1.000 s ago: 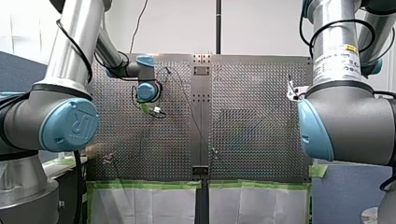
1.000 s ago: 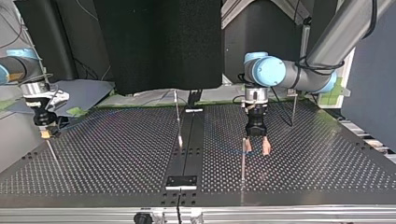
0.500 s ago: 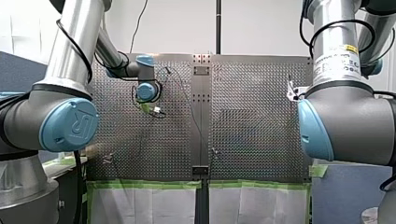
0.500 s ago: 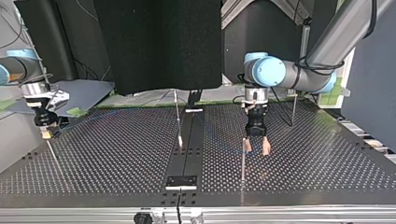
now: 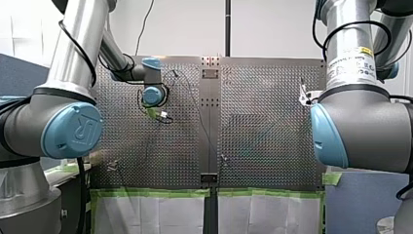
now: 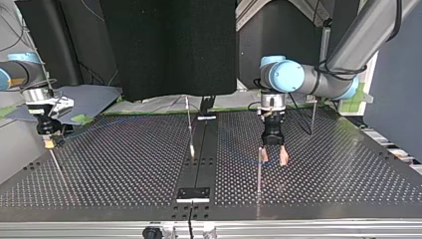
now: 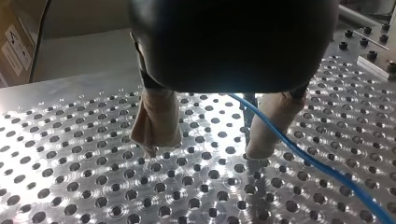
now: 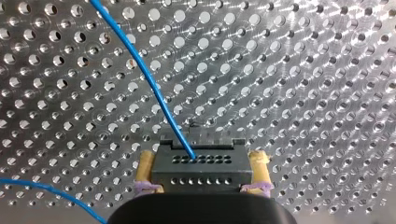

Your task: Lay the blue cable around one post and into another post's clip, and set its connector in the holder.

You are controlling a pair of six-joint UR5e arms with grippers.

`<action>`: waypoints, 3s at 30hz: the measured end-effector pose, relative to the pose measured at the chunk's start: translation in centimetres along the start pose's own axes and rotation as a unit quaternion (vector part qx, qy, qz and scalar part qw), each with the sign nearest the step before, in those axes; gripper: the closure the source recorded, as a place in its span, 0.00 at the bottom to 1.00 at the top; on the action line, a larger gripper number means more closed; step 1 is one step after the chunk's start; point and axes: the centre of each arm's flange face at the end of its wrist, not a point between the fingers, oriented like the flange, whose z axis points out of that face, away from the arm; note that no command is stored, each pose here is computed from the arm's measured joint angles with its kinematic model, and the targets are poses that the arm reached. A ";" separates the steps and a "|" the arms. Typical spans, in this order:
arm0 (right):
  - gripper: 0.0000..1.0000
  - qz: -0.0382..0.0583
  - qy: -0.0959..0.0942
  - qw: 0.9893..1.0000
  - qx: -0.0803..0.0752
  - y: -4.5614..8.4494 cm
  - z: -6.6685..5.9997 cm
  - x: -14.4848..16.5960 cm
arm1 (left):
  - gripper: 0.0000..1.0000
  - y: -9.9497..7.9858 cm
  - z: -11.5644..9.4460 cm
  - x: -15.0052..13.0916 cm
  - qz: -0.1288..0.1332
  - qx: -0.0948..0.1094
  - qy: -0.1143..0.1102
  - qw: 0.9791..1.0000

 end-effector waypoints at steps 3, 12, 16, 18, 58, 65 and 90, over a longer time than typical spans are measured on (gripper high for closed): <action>0.76 0.000 -0.001 1.000 0.000 0.0 0.0 0.0 | 0.00 0.0 0.0 0.0 0.000 0.000 0.000 1.000; 0.69 0.000 -0.001 1.000 0.000 0.0 0.0 -0.2 | 0.00 0.0 0.0 0.0 -0.001 0.001 0.000 1.000; 0.30 -0.001 -0.001 1.000 -0.001 0.0 0.0 -0.2 | 0.00 0.0 0.0 0.0 -0.001 0.001 -0.001 1.000; 0.24 -0.001 -0.001 1.000 -0.001 0.0 0.0 -0.2 | 0.00 0.0 0.0 0.0 -0.001 0.001 -0.001 1.000; 0.00 0.024 0.007 1.000 -0.001 0.1 0.2 0.0 | 0.00 0.0 0.0 0.0 0.002 0.000 -0.001 1.000; 0.00 0.030 0.008 1.000 0.000 0.0 0.2 0.0 | 0.00 0.3 -0.3 -0.3 0.023 -0.018 -0.010 1.000; 0.00 0.034 0.016 0.999 -0.003 0.3 0.4 0.2 | 0.00 -0.8 -0.6 -1.1 0.092 -0.033 -0.028 0.995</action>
